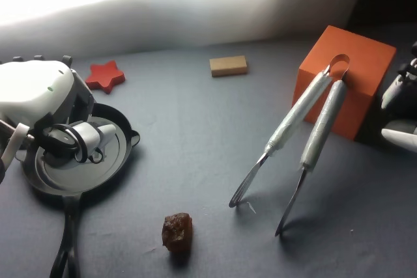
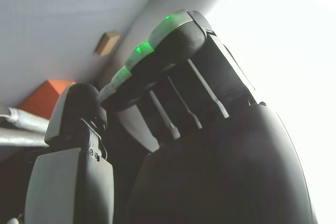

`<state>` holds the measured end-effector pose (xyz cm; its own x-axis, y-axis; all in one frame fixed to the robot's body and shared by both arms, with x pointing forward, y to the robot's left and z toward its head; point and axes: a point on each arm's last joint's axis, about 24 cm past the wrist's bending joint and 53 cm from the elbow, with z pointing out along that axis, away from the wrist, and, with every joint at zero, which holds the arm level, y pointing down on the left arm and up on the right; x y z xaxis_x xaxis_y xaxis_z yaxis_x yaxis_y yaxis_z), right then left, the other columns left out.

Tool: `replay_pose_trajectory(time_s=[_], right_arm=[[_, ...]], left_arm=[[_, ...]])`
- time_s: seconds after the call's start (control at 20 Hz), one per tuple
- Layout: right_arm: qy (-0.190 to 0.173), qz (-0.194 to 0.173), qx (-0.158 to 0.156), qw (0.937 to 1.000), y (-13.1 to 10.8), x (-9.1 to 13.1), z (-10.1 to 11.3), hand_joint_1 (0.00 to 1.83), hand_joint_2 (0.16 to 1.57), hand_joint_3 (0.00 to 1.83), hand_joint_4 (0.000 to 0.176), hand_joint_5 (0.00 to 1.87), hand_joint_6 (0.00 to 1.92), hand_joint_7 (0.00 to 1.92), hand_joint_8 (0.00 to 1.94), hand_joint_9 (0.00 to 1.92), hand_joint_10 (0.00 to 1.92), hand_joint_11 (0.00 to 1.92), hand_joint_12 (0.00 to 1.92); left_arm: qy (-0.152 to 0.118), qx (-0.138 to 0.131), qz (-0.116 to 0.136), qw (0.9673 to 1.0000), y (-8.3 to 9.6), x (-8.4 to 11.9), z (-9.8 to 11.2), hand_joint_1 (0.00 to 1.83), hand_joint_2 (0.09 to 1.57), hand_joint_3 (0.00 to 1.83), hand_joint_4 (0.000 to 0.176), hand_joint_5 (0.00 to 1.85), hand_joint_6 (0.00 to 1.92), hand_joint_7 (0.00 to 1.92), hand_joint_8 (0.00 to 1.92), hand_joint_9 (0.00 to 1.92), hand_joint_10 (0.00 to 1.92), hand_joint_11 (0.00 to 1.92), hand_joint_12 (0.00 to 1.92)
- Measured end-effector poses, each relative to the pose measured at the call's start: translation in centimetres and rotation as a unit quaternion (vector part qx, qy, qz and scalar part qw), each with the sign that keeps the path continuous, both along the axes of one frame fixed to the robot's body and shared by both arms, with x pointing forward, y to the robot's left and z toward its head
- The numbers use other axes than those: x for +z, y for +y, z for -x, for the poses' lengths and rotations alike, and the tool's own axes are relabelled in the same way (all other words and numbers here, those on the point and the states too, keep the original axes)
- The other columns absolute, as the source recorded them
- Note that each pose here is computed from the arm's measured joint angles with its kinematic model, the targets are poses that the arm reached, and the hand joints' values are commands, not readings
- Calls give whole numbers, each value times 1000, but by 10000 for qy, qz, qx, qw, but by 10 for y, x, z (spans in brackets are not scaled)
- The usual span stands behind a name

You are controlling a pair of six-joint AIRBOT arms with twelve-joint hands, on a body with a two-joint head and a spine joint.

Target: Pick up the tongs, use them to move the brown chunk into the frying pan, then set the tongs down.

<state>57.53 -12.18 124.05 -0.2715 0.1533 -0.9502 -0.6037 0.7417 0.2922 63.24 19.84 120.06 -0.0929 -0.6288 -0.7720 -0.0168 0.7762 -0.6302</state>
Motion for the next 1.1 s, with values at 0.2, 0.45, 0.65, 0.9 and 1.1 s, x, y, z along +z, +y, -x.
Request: replay_pose_trajectory(time_s=[0.2, 0.45, 0.65, 0.9, 1.1], right_arm=[[-34, -46, 94, 9999, 11, 6, 0, 459, 1153, 45, 0, 58, 224, 212, 6, 8, 528, 0, 1184], [-247, 24, 99, 9996, 15, 18, -11, 400, 1123, 9, 0, 14, 152, 103, 0, 0, 276, 0, 891], [-220, 306, 175, 9991, 28, 14, -28, 478, 1094, 0, 0, 0, 3, 18, 0, 0, 45, 0, 372], [-127, 830, 251, 9961, 42, -1, -38, 559, 1047, 0, 0, 0, 0, 3, 0, 0, 0, 0, 41], [91, 538, 273, 9981, 48, -1, -36, 930, 933, 0, 0, 0, 0, 0, 0, 0, 0, 0, 0]], left_arm=[[11, 11, -86, 10000, 1, -2, 1, 21, 1292, 6, 57, 59, 0, 168, 0, 237, 1, 0, 844], [174, 62, -179, 9997, 7, -15, 3, 7, 1255, 0, 55, 46, 1, 115, 0, 159, 0, 0, 618], [182, 112, -160, 9996, 13, -15, 4, 0, 1194, 0, 9, 9, 3, 101, 9, 91, 5, 0, 396], [227, 129, -204, 9995, 16, -18, 5, 0, 1201, 0, 28, 0, 0, 7, 0, 6, 0, 0, 168], [250, 169, -237, 9993, 24, -19, 1, 0, 1202, 1, 18, 0, 0, 16, 2, 18, 2, 0, 210]])
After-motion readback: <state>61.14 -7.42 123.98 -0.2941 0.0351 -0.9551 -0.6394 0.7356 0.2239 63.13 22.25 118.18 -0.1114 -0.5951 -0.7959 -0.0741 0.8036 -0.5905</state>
